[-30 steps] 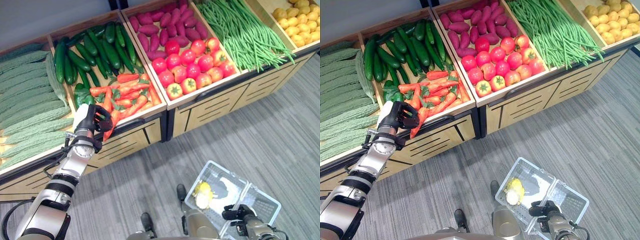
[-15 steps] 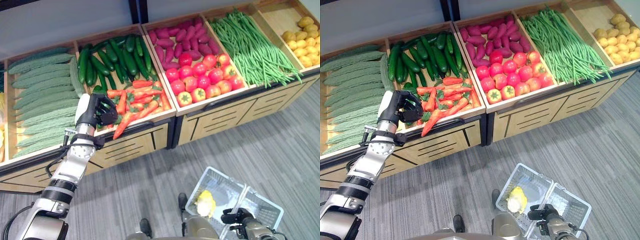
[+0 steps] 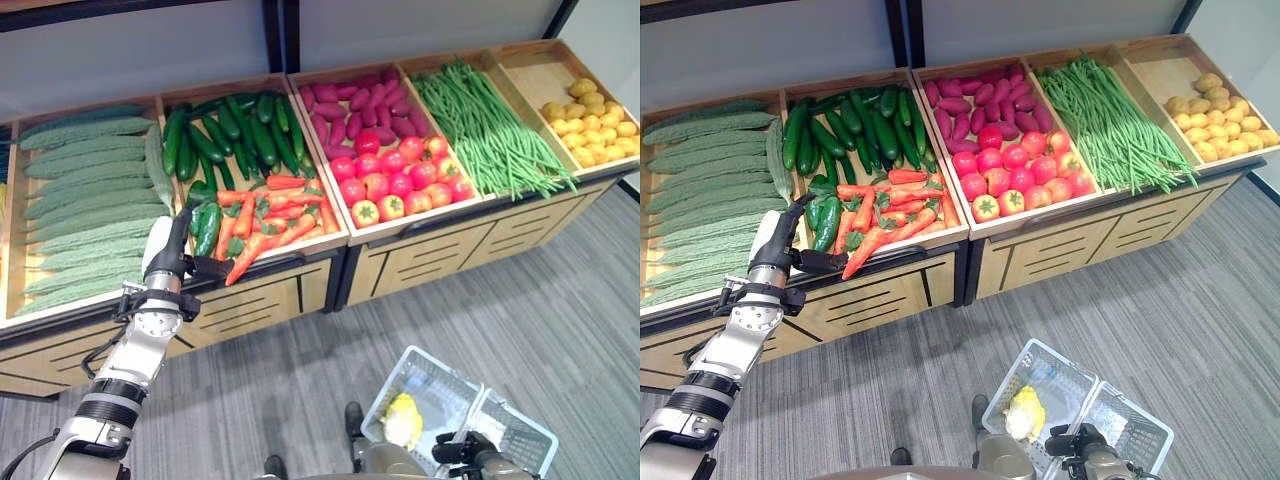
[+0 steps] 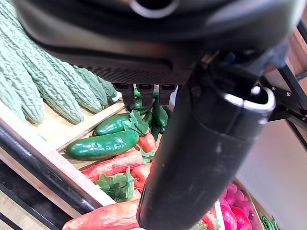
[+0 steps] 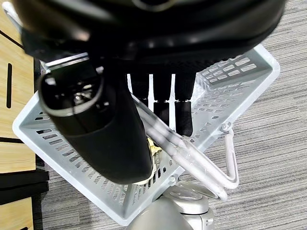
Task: Get the vegetables into the basket
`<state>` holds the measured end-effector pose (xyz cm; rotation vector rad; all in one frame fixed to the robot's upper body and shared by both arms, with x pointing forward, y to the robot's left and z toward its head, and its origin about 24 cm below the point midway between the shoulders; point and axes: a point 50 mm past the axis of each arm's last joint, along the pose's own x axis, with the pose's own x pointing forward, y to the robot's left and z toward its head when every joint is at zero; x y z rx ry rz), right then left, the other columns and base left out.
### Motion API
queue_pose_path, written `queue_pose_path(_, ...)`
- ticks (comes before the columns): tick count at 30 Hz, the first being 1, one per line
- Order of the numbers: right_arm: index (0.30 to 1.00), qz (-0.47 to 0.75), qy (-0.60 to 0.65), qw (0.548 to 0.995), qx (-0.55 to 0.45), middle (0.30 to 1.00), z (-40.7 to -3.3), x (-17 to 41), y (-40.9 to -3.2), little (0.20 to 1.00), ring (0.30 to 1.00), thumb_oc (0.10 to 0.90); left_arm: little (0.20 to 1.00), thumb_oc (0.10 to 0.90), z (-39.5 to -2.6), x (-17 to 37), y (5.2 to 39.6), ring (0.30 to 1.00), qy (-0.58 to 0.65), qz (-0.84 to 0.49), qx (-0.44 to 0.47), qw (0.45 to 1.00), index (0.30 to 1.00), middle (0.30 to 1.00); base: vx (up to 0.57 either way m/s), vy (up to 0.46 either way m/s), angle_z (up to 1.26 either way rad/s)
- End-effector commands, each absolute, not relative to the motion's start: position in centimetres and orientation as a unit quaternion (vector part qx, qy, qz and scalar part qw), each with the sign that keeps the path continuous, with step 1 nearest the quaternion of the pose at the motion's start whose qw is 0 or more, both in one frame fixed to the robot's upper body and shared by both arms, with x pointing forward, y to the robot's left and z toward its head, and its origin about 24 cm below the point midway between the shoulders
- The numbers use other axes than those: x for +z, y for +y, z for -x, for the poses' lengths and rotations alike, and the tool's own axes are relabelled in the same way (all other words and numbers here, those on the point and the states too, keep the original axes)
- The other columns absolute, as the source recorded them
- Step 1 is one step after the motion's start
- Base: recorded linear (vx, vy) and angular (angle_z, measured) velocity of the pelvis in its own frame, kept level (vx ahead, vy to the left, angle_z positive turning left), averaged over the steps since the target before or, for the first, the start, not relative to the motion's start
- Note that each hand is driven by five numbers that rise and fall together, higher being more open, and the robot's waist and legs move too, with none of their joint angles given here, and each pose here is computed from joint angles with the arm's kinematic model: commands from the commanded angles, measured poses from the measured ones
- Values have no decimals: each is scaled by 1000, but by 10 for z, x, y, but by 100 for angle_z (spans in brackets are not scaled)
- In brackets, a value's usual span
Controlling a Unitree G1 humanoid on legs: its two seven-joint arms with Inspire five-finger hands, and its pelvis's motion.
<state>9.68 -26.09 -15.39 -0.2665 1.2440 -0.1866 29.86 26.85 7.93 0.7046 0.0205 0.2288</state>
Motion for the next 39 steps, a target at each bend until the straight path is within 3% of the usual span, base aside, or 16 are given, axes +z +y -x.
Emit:
queue_pose_path(1,300,173,609,771,-67,300,-76,-154,-275,300,300,400,1000,900,-313,137,273,1000,-106,-360,146,915,1000,1000,2,-3,-3)
queue_pose_path(23,300,193,589,780,-79,300,-95,-148,-282,300,300,400,1000,900,-336,116,257,1000,-50,-354,123,926,1000,1000,9,-13,-8)
queue_pose_path(24,300,194,590,780,-79,300,-94,-148,-282,300,300,400,528,563,-336,116,257,528,-50,-353,122,926,528,528,51,-19,5)
queue_pose_path(25,300,192,588,782,-79,300,-95,-148,-281,300,300,400,300,400,-336,115,256,300,-48,-356,121,925,300,300,51,-16,6)
queue_pose_path(39,300,191,591,779,-78,300,-91,-149,-280,300,300,400,300,400,-331,127,248,300,-83,-359,102,924,300,300,3,3,2)
